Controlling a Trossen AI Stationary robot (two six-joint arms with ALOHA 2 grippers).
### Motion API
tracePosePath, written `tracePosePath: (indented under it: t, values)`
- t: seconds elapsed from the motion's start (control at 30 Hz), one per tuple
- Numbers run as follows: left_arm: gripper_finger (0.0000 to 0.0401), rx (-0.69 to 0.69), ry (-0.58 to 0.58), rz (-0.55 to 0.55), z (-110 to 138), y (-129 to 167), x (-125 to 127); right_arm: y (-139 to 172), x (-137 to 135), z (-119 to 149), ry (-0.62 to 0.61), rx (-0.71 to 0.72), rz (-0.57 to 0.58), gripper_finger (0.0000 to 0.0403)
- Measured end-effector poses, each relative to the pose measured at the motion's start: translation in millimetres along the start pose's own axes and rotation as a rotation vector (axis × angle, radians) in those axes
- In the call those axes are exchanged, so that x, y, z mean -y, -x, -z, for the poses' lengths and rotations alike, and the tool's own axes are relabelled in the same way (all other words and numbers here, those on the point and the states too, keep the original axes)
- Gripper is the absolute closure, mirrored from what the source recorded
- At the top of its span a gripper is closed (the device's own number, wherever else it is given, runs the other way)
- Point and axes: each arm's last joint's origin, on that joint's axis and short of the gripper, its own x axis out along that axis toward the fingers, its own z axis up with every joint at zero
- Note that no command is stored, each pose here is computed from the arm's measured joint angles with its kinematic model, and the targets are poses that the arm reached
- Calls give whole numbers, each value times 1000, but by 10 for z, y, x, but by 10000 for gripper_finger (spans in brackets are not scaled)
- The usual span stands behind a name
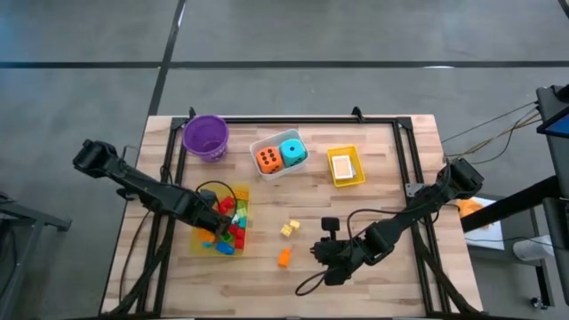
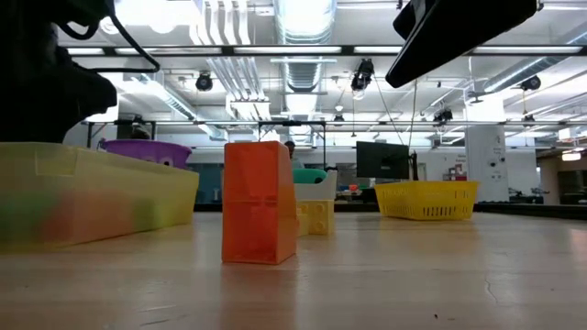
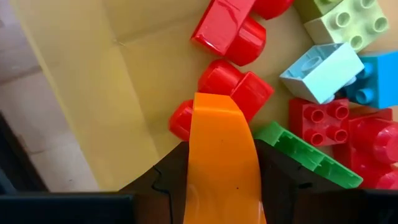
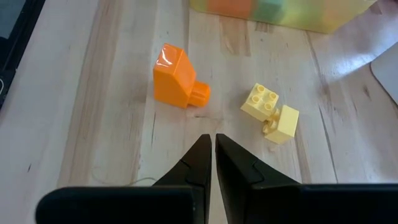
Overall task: Pick & Place Toys
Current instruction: Put the orange game piece into the light yellow bin
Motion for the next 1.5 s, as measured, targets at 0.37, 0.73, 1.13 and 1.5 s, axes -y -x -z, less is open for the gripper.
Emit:
tracePosePath:
  t: [0.37,0.73,1.13,1.5]
  values:
    - [264,0,-3,2,0,-5,0,-1,-1,-1,-1,1,-1,384]
    - [213,-14,25,18,5,-3,17,-3,-4,-4,-14,5,-2,384]
    - [166,-100,24,19,25,22,30,-3,-29,-63,-46,64,-28,302]
    - [168,-37,-48,-18,-20,419,98,-204,-87,57,-117,107,-45,163]
